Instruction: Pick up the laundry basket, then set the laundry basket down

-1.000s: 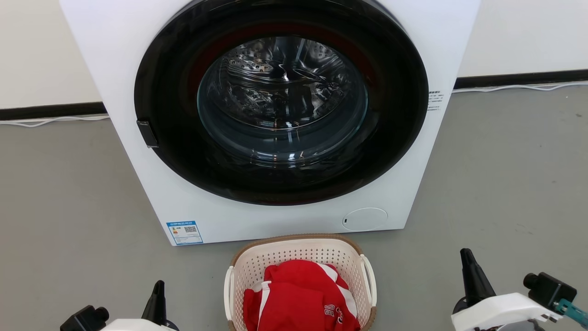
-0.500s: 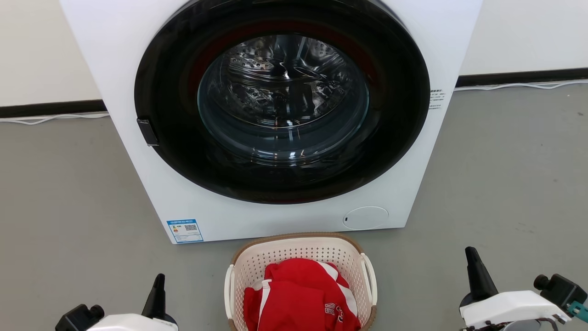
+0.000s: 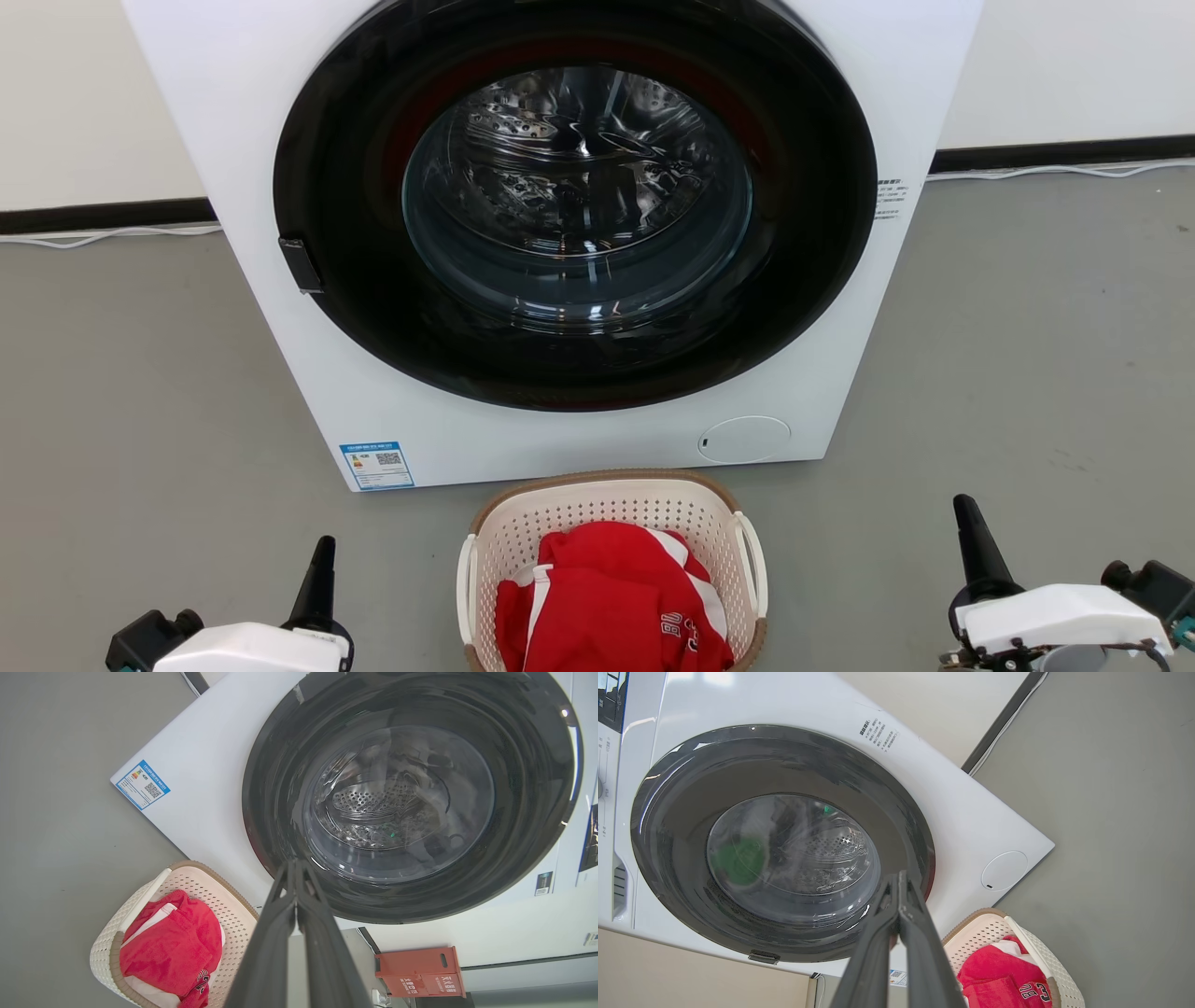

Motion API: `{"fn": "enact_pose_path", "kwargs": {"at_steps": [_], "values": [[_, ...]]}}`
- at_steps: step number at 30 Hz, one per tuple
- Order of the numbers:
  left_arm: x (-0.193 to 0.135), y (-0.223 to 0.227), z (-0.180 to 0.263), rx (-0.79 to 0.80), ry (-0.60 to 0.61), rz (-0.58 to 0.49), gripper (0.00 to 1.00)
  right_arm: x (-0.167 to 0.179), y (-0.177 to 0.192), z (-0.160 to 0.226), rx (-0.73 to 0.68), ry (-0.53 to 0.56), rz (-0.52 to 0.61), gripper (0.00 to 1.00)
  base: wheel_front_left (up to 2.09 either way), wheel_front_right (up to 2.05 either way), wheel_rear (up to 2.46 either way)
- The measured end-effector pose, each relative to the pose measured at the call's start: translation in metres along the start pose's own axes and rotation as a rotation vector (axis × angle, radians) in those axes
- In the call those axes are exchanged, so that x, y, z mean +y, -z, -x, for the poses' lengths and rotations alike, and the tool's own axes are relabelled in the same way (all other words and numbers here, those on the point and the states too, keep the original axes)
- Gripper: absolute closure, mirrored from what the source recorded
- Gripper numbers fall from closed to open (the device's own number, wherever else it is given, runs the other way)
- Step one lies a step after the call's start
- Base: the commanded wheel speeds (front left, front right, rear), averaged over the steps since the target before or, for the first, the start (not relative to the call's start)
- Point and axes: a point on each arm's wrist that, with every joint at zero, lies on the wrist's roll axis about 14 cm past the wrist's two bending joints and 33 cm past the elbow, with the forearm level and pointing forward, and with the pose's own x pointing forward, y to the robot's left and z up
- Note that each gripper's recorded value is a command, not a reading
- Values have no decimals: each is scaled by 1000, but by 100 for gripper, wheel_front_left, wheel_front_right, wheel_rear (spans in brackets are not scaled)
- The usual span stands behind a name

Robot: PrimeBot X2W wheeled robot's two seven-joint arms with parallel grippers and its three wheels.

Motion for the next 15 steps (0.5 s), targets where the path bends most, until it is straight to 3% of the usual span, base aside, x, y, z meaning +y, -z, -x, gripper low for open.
{"fn": "enact_pose_path", "kwargs": {"at_steps": [15], "values": [[-8, -2, -2, 14, 30, 157, 100, 1, -3, -2, -2, -2, -201, 100, 0, 0, 0]]}}
